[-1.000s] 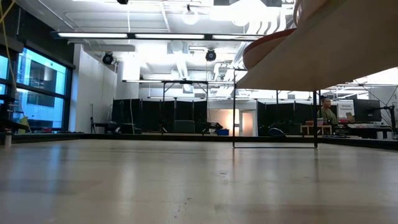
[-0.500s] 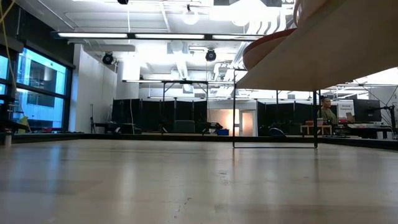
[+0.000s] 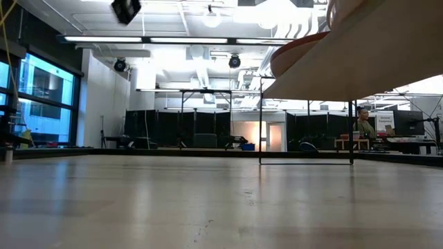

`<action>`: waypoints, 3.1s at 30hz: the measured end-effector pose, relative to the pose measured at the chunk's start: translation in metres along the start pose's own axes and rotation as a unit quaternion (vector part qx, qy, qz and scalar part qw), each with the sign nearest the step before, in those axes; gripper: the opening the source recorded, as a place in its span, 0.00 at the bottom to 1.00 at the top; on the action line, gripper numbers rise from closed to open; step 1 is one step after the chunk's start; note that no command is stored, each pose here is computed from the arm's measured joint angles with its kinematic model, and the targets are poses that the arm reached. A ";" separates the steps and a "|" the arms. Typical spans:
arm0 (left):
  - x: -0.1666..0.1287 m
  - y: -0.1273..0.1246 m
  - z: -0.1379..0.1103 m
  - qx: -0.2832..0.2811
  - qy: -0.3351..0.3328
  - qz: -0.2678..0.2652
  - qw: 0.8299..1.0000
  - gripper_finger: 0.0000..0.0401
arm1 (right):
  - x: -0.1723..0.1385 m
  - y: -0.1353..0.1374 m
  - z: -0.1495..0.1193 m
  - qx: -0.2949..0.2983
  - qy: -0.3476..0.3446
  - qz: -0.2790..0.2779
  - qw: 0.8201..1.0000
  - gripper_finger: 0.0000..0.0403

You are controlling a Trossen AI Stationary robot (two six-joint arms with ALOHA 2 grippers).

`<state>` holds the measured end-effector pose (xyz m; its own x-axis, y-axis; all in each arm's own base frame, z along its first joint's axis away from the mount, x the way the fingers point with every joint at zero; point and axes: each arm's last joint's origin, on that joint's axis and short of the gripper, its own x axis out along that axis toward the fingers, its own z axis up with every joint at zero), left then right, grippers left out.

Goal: Place and stack plates onto a shelf
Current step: Stack the gray plate on top of the brown plate on the shelf

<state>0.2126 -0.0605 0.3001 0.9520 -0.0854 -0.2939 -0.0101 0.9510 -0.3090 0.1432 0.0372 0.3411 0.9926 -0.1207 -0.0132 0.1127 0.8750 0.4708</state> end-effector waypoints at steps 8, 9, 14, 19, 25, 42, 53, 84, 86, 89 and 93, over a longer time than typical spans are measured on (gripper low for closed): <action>-0.009 -0.007 -0.064 -0.064 0.338 0.029 0.939 0.42 | 0.009 0.001 -0.007 -0.014 0.019 -0.013 1.000 0.00; -0.009 -0.010 -0.072 -0.067 0.372 0.031 0.925 0.43 | 0.010 0.001 -0.009 -0.017 0.023 -0.015 0.999 0.00; -0.011 -0.030 -0.111 -0.031 0.471 0.027 0.881 0.47 | 0.019 0.001 -0.017 -0.043 0.045 -0.027 0.998 0.00; -0.011 -0.035 -0.149 0.021 0.527 0.044 0.849 0.47 | 0.025 0.001 -0.024 -0.056 0.065 -0.036 0.996 0.00; -0.003 -0.037 -0.168 0.038 0.538 0.042 0.841 0.47 | 0.028 -0.001 -0.028 -0.058 0.082 -0.043 0.994 0.00; 0.006 -0.042 -0.178 0.019 0.561 0.013 0.828 0.06 | 0.026 -0.001 -0.028 -0.058 0.087 -0.036 0.994 0.00; -0.002 -0.035 -0.134 -0.047 0.509 0.021 0.859 0.01 | 0.026 -0.001 -0.027 -0.056 0.085 -0.034 0.994 0.00; 0.184 -0.035 0.119 -0.029 0.165 0.078 0.983 0.00 | -0.045 -0.023 0.003 -0.064 0.048 -0.001 0.997 0.00; 0.197 -0.034 0.119 -0.031 0.164 0.080 0.983 0.00 | -0.045 -0.023 0.003 -0.065 0.050 -0.002 0.997 0.00; 0.212 -0.033 0.113 -0.037 0.169 0.079 0.982 0.00 | -0.045 -0.024 0.001 -0.069 0.060 -0.007 0.996 0.00; 0.224 -0.036 0.105 -0.047 0.168 0.074 0.982 0.01 | -0.045 -0.025 -0.001 -0.074 0.071 -0.012 0.995 0.00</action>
<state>0.4581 -0.0822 0.3406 0.7831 -0.0561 -0.6193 -0.1847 0.9300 -0.3178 0.0954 0.0209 0.3288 0.9848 -0.0846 -0.1518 0.1317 0.9331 0.3345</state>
